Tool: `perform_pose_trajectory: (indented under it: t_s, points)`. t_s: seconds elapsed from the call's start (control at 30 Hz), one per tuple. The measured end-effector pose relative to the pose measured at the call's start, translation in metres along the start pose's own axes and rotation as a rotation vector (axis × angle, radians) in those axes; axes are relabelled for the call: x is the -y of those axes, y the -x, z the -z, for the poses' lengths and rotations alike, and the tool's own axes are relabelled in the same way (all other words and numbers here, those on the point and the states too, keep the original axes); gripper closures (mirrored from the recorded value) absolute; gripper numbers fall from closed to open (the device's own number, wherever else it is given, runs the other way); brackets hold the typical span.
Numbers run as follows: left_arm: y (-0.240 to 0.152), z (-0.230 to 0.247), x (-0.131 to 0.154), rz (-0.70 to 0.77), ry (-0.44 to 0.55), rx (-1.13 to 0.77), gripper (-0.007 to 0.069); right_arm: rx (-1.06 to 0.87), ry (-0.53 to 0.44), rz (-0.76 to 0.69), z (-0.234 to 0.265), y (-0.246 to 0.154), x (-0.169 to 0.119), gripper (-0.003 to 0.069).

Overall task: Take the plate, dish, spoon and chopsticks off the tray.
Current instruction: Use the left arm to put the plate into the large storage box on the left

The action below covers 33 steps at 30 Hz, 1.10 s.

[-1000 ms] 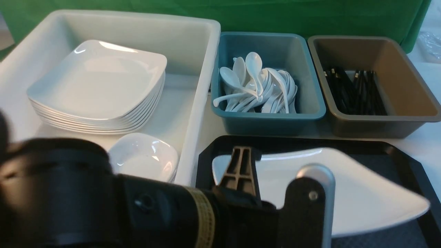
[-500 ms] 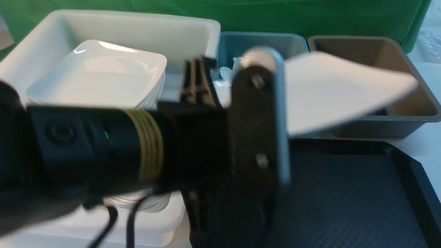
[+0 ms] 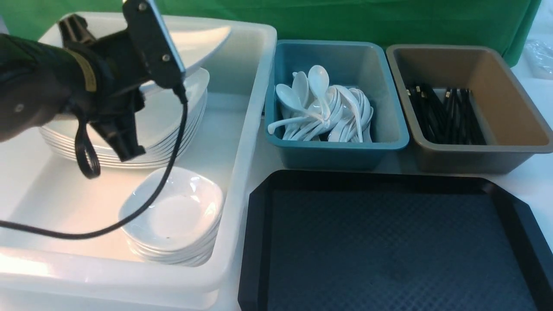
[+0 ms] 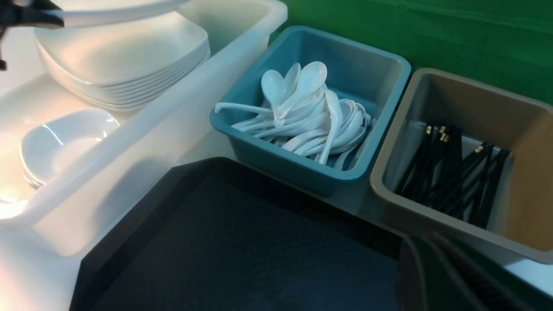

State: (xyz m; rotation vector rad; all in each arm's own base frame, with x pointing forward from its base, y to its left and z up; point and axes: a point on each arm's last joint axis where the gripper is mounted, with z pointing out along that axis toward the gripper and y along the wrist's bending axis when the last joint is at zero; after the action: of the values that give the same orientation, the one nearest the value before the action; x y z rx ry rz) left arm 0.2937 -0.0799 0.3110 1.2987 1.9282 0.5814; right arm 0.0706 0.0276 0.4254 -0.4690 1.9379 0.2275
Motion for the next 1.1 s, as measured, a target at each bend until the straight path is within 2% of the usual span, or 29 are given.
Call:
perform_pose_trajectory:
  t_s: [0.3,0.57,0.77,0.83,0.97,1.1]
  points:
    - [-0.021,-0.054,0.007,-0.061,-0.061,-0.101,0.0597,-0.002,0.012,-0.004,0.0,0.0,-0.001,0.0632]
    - [-0.02,-0.079,0.015,-0.047,-0.075,-0.076,0.0596,-0.01,0.037,-0.02,0.0,-0.001,-0.003,0.0632]
    - [-0.02,-0.088,0.018,-0.011,-0.084,-0.072,0.0526,-0.017,0.057,-0.032,0.0,-0.001,-0.005,0.0632]
    - [-0.019,-0.09,0.019,-0.002,-0.083,-0.065,0.0414,-0.027,0.079,-0.035,0.0,-0.002,-0.007,0.0632]
    - [-0.019,-0.09,0.019,0.015,-0.081,-0.063,0.026,-0.038,0.108,-0.032,0.001,-0.003,-0.01,0.0632]
    - [-0.019,-0.08,0.016,0.106,-0.077,-0.071,0.0095,-0.043,0.123,-0.028,0.001,-0.004,-0.011,0.0632]
